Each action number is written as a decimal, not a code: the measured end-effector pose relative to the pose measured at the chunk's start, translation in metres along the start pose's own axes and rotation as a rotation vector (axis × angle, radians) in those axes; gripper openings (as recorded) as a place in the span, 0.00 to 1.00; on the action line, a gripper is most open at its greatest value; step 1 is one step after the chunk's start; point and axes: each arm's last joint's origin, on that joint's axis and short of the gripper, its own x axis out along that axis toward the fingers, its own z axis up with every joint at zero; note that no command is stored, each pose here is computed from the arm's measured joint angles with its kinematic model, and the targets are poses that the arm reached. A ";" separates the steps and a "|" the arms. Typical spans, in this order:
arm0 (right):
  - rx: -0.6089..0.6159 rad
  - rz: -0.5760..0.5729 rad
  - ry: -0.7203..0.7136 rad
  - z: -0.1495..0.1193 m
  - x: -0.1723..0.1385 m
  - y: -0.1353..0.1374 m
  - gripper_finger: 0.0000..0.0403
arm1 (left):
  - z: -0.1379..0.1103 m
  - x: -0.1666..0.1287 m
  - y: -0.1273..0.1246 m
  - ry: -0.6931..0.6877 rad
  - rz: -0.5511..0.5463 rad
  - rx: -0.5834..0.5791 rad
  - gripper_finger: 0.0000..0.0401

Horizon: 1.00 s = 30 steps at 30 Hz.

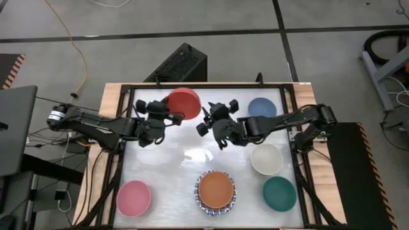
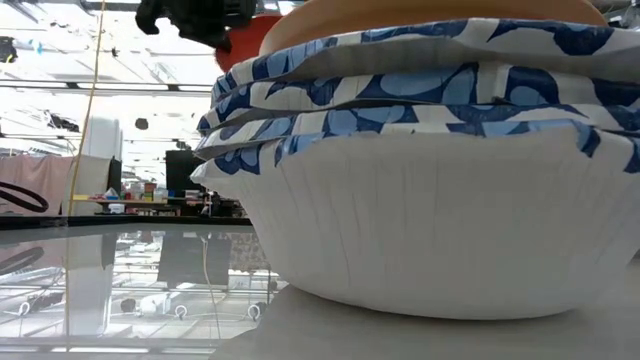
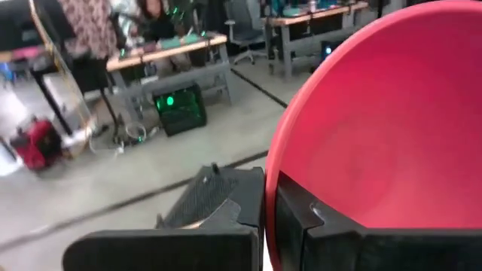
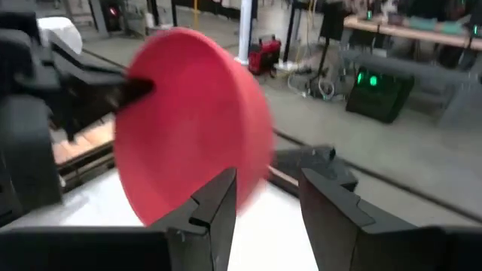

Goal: Nest bowls inside each other by size order
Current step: Stack the orange bowl on top of the brown bowl

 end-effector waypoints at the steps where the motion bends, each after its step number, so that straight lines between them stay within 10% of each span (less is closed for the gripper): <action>1: -0.009 0.000 -0.013 0.001 0.003 0.001 0.41 | 0.000 0.001 -0.003 0.000 -0.004 0.036 0.00; 30: -0.097 -0.068 0.033 -0.001 0.031 -0.016 0.41 | 0.020 0.007 -0.026 -0.103 -0.028 0.294 0.00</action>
